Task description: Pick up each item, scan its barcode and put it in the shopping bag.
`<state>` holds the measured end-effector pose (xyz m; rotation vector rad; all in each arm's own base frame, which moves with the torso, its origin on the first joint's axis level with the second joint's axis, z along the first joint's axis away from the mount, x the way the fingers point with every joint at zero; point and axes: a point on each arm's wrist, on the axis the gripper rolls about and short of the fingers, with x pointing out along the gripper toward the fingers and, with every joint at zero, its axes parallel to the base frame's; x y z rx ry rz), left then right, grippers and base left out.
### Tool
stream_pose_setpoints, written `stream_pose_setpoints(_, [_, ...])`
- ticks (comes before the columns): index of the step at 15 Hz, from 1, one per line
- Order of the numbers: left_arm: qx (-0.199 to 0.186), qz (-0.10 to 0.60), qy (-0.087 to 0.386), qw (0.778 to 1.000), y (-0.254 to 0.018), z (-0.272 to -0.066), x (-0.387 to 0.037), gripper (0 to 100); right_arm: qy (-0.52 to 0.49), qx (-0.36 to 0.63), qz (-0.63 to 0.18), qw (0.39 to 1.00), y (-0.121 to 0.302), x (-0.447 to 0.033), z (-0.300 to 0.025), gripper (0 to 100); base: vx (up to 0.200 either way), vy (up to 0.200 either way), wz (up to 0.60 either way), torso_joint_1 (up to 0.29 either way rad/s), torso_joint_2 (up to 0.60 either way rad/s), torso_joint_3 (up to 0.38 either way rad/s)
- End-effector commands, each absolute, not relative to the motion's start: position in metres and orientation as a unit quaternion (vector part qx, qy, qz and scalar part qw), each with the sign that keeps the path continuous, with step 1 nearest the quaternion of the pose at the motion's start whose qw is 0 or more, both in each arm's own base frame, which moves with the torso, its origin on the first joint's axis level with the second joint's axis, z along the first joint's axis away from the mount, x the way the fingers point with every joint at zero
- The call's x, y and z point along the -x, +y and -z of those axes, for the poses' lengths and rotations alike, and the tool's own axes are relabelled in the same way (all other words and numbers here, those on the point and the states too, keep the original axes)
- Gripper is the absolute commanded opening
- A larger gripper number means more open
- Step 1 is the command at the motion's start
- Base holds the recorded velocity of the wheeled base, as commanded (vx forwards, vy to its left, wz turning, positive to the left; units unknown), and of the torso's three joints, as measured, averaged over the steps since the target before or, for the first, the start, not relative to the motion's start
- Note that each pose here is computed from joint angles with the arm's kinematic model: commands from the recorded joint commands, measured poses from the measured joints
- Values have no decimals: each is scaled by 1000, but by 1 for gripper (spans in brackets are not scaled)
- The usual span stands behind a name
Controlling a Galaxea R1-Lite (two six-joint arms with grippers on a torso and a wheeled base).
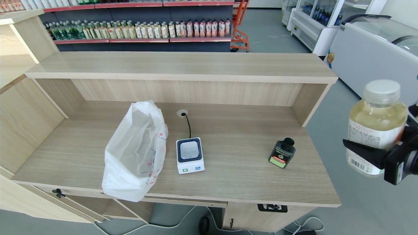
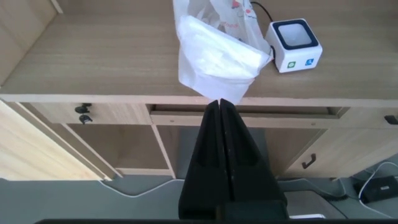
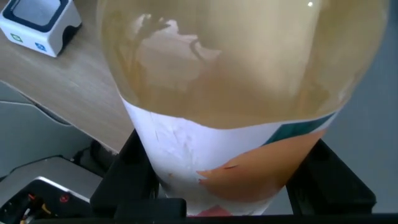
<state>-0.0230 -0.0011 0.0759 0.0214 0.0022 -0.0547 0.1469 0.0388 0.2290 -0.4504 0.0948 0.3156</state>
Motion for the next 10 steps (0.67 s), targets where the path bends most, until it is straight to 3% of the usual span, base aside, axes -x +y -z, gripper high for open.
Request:
stream_pose_setpoints(1, [-10, 28, 1, 1000, -1, -76, 23, 0, 58, 223, -153, 961, 38, -151, -225, 0, 0, 200, 0, 2, -2, 2])
stream_pose_setpoints(10, [-11, 28, 1, 1000, -1, -76, 23, 0, 38, 245, -148, 957, 56, -226, -213, 0, 0, 200, 0, 2, 1, 1])
